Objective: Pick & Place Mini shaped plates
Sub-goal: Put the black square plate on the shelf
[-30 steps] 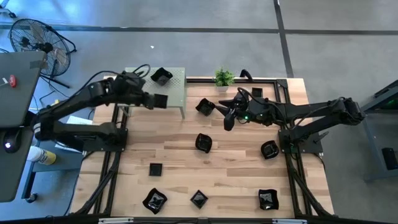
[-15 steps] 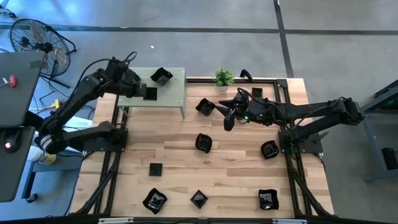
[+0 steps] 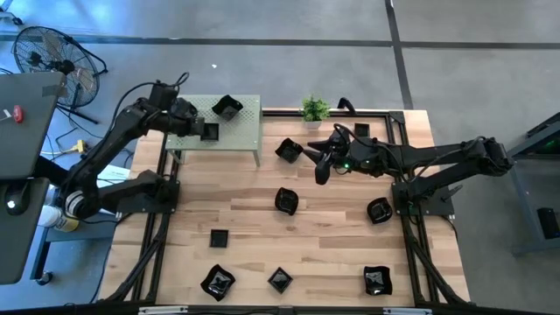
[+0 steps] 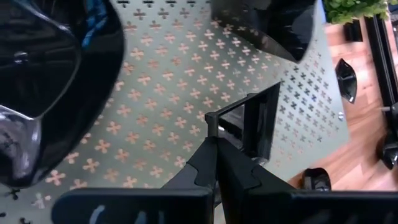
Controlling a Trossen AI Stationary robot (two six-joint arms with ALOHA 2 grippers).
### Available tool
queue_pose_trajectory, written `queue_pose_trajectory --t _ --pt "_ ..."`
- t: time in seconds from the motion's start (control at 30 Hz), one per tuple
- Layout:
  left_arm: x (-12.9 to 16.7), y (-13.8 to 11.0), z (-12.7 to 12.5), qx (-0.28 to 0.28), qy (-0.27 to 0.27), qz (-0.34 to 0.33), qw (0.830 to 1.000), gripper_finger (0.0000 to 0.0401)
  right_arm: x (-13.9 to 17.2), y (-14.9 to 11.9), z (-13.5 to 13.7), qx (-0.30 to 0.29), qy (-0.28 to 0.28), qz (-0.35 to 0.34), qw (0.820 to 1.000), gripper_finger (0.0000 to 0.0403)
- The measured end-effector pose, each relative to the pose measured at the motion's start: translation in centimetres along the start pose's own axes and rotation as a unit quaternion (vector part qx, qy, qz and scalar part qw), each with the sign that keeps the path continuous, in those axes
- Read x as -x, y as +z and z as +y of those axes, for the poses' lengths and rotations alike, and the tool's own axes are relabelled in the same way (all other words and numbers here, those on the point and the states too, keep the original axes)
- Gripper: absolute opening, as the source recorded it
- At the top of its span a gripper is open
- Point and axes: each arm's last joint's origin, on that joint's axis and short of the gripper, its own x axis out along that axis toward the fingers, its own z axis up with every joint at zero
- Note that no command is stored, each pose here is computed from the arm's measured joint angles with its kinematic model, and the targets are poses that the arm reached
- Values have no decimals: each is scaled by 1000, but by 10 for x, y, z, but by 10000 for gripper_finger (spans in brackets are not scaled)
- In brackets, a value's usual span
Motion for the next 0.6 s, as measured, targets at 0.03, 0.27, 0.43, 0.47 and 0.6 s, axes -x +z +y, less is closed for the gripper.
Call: queue_pose_trajectory --t 0.03,0.27,0.43,0.47,0.6 --pt "-1 0 1 2 -2 2 1000 0 0 0 0 0 0 0 1000 138" --pt "-1 1 3 3 5 0 1000 3 0 0 0 -4 1 0 1000 138" --pt "-1 1 4 3 10 -1 1000 36 0 0 0 -4 1 0 1000 138" --pt "-1 1 4 3 12 -2 1000 44 0 0 0 -4 1 0 1000 138" --pt "-1 1 4 -1 12 -2 1000 67 0 0 0 -4 1 0 1000 138"
